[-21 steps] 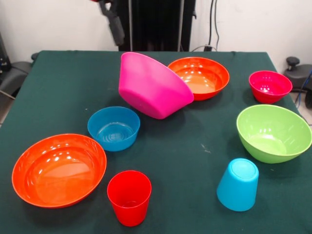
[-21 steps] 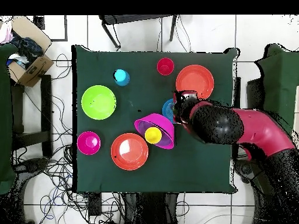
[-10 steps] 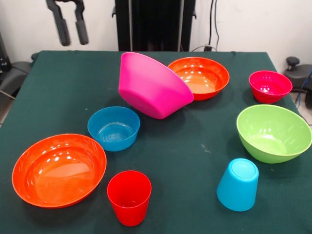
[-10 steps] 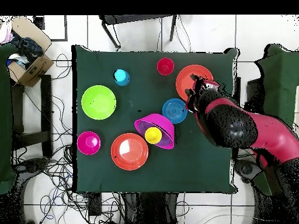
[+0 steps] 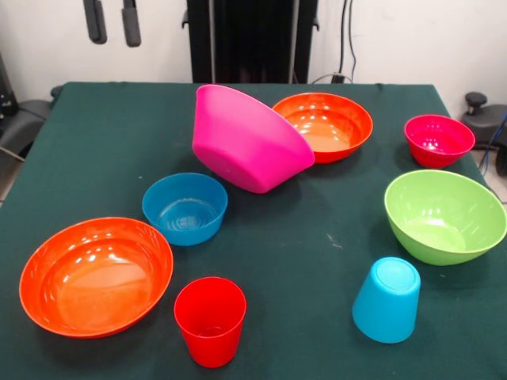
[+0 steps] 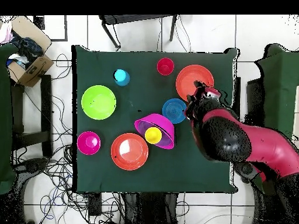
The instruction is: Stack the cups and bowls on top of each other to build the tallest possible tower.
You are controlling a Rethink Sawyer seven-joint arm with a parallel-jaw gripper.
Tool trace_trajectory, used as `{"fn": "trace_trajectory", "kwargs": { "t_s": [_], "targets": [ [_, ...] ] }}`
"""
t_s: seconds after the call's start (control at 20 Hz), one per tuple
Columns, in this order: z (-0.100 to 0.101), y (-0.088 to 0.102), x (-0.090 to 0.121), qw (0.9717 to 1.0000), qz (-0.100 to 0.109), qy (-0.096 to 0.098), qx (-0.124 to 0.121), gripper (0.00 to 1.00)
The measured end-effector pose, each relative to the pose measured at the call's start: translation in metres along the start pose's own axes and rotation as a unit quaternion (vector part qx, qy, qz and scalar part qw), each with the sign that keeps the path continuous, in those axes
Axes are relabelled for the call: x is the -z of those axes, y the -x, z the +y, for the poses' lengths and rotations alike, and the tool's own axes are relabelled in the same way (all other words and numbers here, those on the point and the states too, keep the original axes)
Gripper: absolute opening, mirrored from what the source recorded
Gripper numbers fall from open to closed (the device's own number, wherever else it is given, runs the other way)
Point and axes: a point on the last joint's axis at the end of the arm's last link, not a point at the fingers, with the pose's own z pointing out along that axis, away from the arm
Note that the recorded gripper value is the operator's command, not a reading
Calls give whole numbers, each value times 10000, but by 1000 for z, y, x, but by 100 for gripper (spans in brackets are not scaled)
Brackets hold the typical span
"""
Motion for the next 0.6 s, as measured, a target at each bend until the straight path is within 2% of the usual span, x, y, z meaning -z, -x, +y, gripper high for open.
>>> {"fn": "trace_trajectory", "kwargs": {
  "t_s": [0.15, 0.35, 0.6],
  "targets": [
    [13, 13, 2, 9996, 44, -200, -180, 100],
    [23, 24, 1, 9988, 33, -361, -325, 100],
    [43, 42, -4, 9964, 1, -589, -617, 100]
  ]
}}
